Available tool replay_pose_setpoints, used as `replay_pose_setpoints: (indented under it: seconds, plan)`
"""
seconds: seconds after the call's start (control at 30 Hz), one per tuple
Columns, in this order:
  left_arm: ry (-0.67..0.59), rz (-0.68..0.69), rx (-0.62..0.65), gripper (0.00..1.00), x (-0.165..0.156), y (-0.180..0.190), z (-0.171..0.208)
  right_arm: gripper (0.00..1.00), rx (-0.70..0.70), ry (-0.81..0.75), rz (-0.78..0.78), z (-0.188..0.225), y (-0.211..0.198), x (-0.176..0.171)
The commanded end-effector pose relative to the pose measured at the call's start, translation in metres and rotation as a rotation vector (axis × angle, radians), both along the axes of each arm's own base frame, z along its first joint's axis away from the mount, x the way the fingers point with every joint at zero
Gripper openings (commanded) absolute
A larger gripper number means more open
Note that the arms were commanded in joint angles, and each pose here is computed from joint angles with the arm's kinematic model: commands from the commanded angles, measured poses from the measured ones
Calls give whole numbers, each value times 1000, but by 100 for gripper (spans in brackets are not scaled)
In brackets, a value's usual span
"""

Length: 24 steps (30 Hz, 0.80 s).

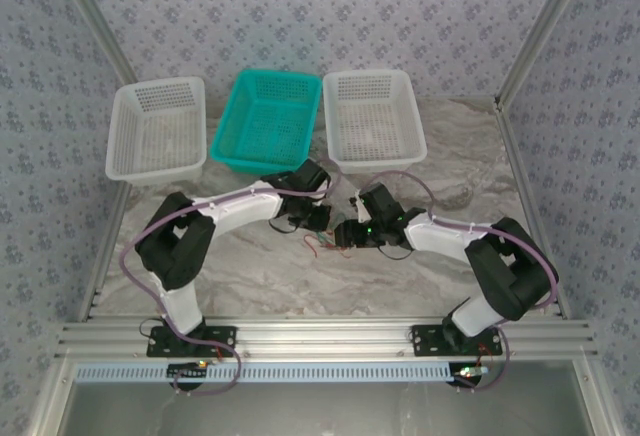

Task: Untangle the cables
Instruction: Untie the cable from multiple cables.

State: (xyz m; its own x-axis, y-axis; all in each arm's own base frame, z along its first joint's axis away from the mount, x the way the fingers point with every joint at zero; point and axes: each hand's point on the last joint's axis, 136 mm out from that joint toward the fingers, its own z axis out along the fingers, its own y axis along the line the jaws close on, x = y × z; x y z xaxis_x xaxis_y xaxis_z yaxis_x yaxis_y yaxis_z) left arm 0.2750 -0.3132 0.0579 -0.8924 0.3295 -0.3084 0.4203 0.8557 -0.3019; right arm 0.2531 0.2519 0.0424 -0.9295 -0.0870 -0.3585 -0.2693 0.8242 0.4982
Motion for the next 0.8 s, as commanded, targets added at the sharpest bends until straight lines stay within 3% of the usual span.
replay_pose_setpoints:
  seconds: [0.0,0.33,0.6,0.77]
  plan:
    - [-30,-17,18,0,2,-2,10,55,3,-10,5,6,5,4]
    - [-113,-52,-241,0,-3,-29,103,64,12,-69,45,18,17,11]
    - [-131,-44,-400,0,-11,-29,163,22,-62,-55,-107,-7,-18,21]
    - [-172,-15,-456,0,-10,-13,189,18,-73,-25,-148,-16,-33,16]
